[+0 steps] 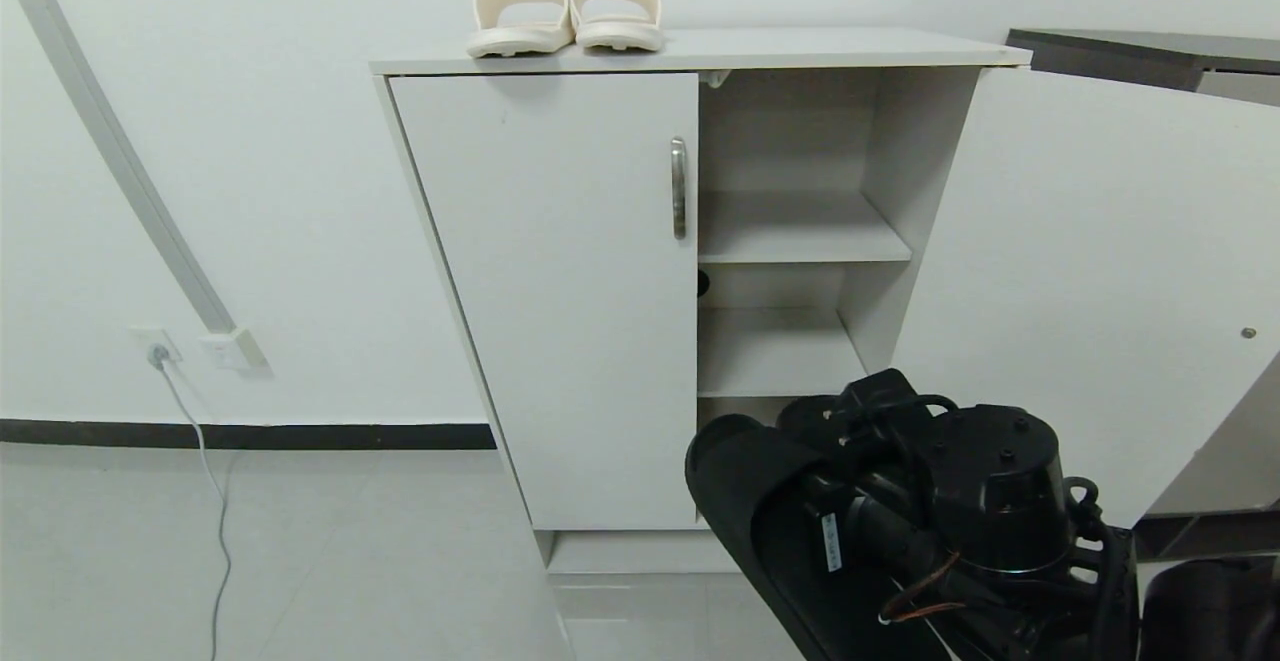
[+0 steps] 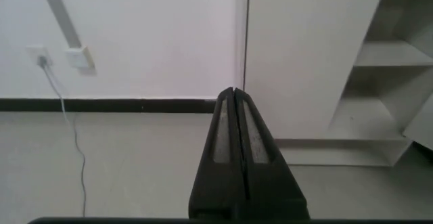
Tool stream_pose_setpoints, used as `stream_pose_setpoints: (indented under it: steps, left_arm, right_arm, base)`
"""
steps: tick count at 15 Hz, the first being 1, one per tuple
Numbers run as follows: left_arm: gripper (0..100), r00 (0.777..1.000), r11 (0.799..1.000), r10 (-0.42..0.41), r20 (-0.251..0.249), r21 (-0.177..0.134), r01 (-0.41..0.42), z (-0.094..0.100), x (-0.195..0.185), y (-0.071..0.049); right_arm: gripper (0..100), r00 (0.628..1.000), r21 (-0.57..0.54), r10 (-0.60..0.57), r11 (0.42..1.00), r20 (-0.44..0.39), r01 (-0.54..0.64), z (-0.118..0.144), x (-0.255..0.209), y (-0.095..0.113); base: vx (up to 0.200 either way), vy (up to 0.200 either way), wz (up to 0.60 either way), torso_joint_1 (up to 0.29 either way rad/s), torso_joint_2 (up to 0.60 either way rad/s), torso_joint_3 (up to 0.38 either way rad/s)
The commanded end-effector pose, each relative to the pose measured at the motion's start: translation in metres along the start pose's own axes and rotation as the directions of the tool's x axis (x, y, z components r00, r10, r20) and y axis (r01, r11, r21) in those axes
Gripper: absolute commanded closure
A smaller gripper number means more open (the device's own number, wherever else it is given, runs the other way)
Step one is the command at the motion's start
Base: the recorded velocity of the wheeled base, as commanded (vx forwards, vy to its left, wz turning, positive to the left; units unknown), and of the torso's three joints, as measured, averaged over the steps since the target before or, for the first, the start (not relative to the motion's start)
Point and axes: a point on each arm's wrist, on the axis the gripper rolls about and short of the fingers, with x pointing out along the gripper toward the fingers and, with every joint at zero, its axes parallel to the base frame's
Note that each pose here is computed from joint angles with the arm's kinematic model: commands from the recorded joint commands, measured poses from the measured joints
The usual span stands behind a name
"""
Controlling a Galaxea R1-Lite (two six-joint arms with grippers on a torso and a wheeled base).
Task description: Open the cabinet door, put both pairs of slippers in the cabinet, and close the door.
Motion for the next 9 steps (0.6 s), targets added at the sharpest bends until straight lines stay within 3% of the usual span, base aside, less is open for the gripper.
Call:
stream_pose_setpoints:
  steps: [1,6,9]
  left_arm:
    - [100,0.996,0.996,-0.088,-0.008,-0.002,0.088,-0.004,-0.002,-0.002]
    - [100,0.998,0.998,-0.061,-0.003,-0.020,0.061,-0.004,-0.001,-0.002]
    - [100,0.998,0.998,-0.061,-0.003,-0.024,0.061,-0.004,-0.001,-0.002]
  right_arm:
    - [100,1.000,0.003,0.005,1.000,0.006,-0.005,0.001,-0.002,0.000]
    - [100,1.000,0.001,-0.003,1.000,0.005,0.003,-0.006,0.009,0.003]
    - [100,0.996,0.036,-0.066,0.997,0.062,0.064,-0.009,0.028,0.011]
  base:
    - [0.000,0.000,0.00,0.000,0.00,0.000]
    - [0.000,0.000,0.00,0.000,0.00,0.000]
    - [0.000,0.000,0.00,0.000,0.00,0.000]
